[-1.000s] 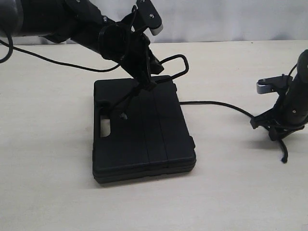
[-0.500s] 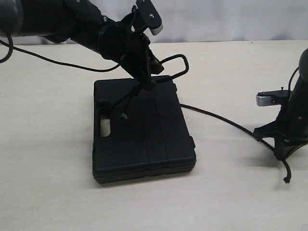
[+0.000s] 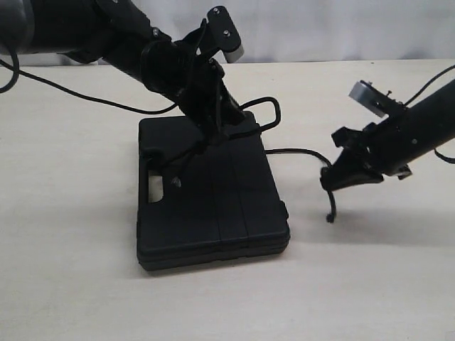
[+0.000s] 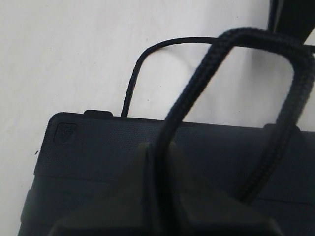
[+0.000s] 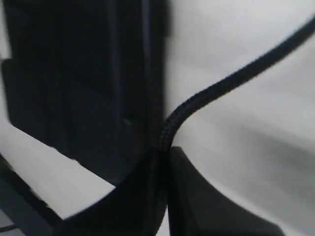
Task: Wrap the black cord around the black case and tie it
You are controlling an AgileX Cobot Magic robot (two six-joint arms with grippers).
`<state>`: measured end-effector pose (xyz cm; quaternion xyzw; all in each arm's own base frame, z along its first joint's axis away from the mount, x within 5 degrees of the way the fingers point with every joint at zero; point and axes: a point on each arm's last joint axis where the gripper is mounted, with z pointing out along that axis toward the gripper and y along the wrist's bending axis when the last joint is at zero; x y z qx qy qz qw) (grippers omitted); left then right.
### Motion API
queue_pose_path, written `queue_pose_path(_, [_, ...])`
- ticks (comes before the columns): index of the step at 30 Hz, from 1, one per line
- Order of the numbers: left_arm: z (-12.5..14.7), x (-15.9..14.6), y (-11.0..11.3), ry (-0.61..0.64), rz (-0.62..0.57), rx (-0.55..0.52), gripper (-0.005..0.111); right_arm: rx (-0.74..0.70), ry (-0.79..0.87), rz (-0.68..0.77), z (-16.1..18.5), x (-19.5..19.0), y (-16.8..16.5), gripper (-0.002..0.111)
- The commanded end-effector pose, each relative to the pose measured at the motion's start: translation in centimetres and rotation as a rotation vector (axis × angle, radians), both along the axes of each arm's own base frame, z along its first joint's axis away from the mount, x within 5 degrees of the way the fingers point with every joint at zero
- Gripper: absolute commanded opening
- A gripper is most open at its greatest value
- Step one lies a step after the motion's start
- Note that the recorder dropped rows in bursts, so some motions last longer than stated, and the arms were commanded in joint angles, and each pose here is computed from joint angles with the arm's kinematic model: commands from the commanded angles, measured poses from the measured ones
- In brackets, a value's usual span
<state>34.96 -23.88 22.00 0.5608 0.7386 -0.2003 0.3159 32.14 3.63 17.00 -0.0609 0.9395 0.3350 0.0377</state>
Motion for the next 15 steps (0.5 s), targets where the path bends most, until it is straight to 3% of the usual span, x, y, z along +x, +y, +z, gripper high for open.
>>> queue_pose_path(1, [0.6, -0.2, 0.0, 0.000, -0.006, -0.016, 0.000, 0.210, -0.149, -0.051, 1.7, 1.2, 1.3, 0.004])
queue_pose_path(5, [0.6, -0.2, 0.0, 0.001, -0.007, -0.016, 0.000, 0.298, -0.214, -0.113, 2.5, 1.9, 1.6, 0.004])
queue_pose_path(11, [0.6, -0.5, -0.1, 0.008, -0.043, -0.028, 0.000, 0.210, -0.268, -0.254, 2.0, 3.2, 0.8, 0.004])
queue_pose_path(15, [0.9, -0.6, -0.6, -0.004, -0.054, -0.065, 0.000, 0.288, -0.282, -0.313, 2.6, 3.5, 1.0, 0.004])
